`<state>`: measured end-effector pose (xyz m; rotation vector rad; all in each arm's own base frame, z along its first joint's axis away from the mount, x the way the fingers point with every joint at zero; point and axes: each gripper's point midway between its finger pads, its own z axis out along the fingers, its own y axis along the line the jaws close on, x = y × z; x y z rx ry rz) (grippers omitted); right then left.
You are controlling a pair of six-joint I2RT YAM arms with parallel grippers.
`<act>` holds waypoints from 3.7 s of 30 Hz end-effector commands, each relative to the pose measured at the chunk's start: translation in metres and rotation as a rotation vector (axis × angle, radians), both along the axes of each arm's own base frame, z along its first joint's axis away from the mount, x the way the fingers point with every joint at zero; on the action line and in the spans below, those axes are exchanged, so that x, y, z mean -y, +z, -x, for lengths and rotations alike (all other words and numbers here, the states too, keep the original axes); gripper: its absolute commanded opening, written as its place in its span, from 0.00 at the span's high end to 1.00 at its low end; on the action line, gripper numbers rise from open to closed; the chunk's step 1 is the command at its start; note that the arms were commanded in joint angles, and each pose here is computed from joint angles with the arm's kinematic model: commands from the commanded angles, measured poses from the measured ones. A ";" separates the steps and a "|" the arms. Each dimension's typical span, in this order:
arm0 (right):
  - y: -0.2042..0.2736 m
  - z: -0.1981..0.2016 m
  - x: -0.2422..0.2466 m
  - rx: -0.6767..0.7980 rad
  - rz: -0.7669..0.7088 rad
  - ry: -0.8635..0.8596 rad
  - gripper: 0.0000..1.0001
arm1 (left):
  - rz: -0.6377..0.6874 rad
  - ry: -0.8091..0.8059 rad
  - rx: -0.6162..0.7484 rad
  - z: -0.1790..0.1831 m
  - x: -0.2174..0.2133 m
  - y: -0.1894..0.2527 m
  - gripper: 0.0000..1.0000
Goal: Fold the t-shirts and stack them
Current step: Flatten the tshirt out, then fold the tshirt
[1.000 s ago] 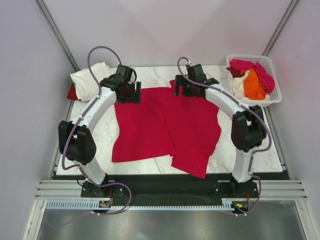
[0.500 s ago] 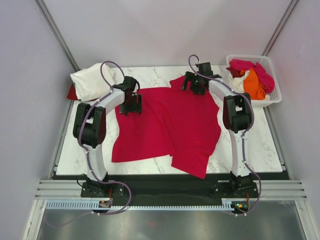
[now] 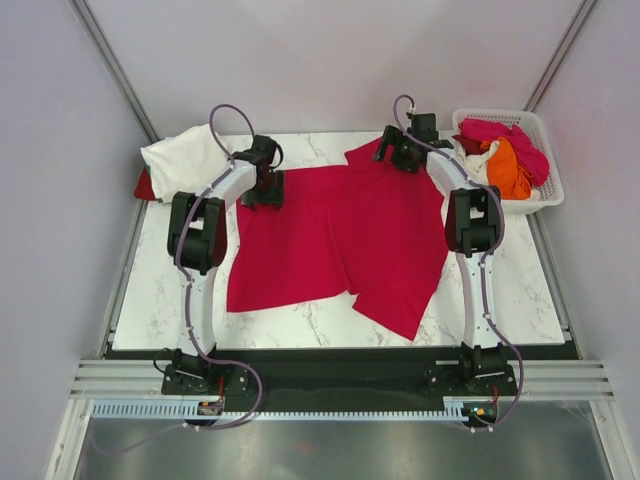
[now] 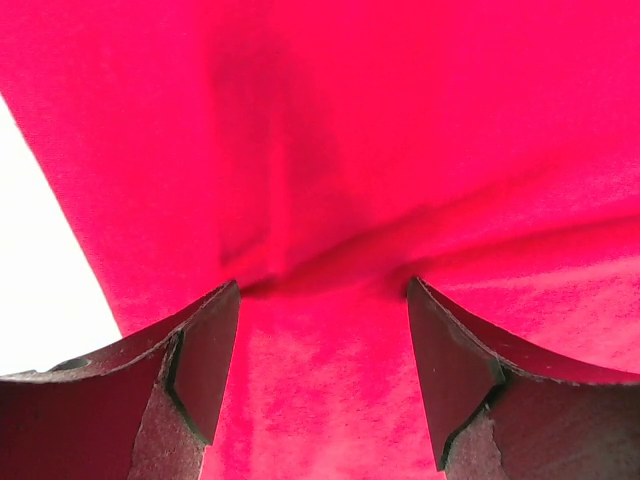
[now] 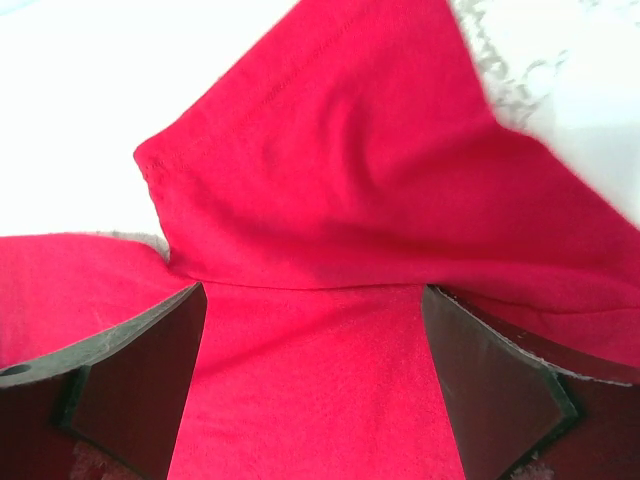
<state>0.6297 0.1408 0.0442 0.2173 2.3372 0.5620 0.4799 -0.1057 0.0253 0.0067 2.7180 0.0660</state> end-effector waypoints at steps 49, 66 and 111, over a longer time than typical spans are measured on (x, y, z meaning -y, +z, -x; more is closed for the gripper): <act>0.123 0.312 0.005 0.029 -0.006 0.075 0.02 | 0.175 0.523 -0.183 0.337 -0.062 -0.014 0.28; 0.106 0.315 0.004 -0.003 0.001 0.088 0.02 | 0.219 0.519 -0.097 0.316 -0.059 0.007 0.28; 0.087 0.333 -0.022 -0.034 -0.117 0.181 0.02 | 0.420 0.533 0.353 0.222 -0.053 0.116 0.09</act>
